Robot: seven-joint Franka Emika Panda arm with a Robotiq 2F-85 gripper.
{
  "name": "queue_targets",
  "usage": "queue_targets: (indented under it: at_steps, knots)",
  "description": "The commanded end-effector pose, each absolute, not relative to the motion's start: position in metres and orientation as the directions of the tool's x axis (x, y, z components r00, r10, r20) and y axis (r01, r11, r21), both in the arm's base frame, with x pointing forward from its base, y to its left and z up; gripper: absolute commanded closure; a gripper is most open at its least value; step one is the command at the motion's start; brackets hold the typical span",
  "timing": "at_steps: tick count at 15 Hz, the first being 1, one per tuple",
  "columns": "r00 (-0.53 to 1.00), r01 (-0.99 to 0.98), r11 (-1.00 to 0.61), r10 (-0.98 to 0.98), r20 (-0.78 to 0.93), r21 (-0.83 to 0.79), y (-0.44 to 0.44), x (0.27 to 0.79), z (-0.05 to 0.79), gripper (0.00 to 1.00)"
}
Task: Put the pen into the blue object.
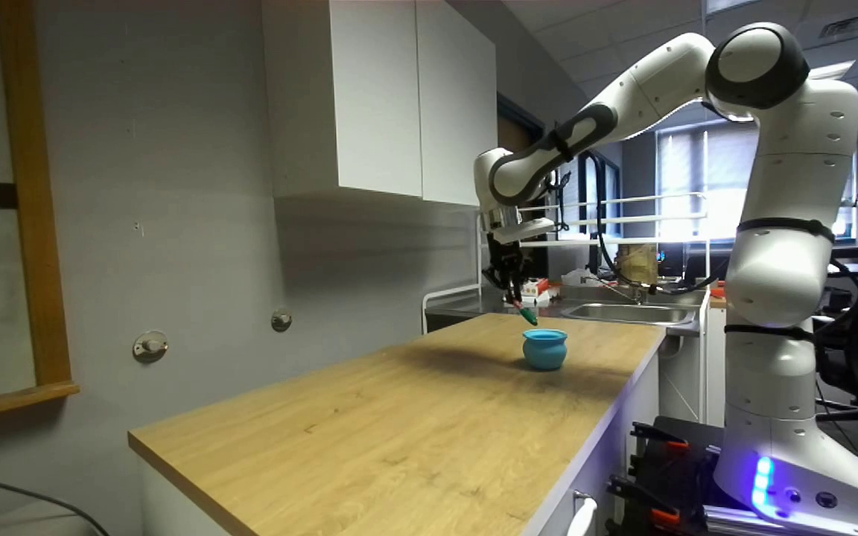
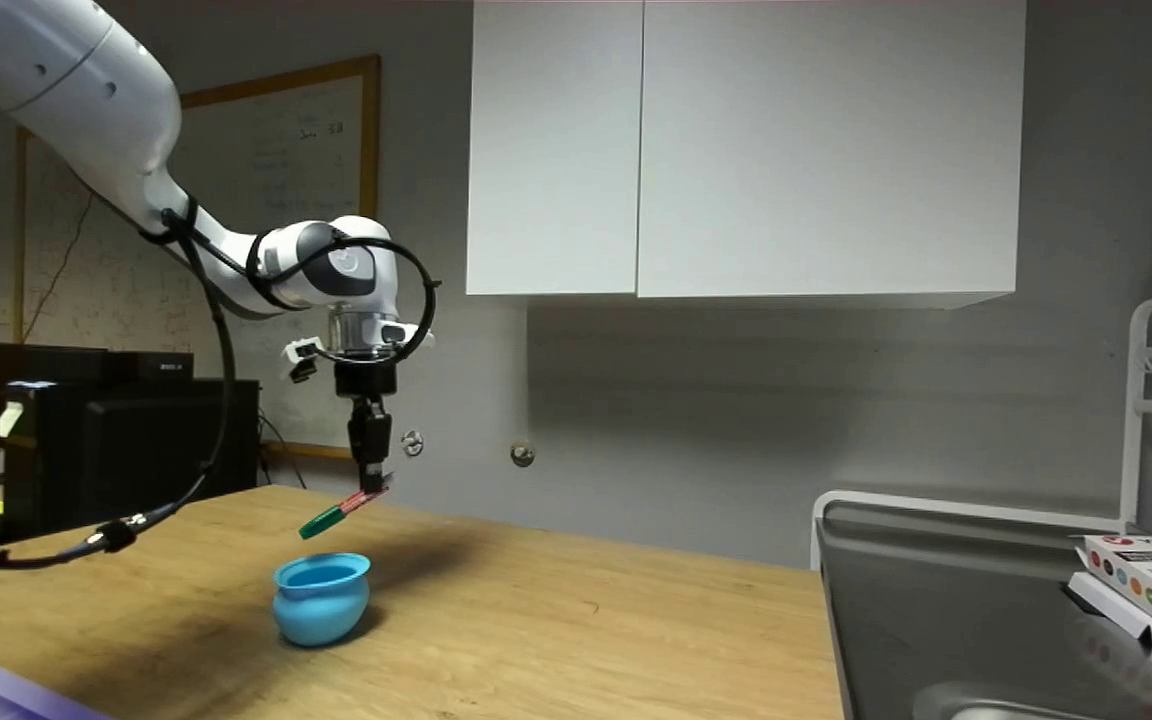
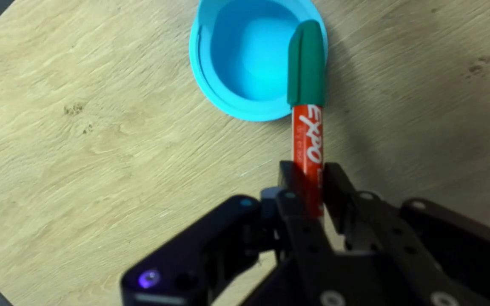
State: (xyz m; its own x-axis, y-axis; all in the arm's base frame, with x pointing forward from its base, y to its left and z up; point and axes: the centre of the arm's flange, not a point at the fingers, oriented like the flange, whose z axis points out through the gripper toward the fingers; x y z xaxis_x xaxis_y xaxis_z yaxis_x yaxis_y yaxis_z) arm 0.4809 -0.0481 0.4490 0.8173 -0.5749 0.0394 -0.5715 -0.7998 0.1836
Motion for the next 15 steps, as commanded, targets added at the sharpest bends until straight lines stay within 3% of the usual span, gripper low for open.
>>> queue_targets:
  at_steps: [1, 15]
  knots:
    - [0.807, -0.585, -0.789, -0.589, 0.038, 0.189, -0.045, 0.475, 0.435, 0.95]
    - [0.789, -0.605, -0.771, -0.614, 0.022, 0.2, -0.065, 0.471, 0.403, 0.95]
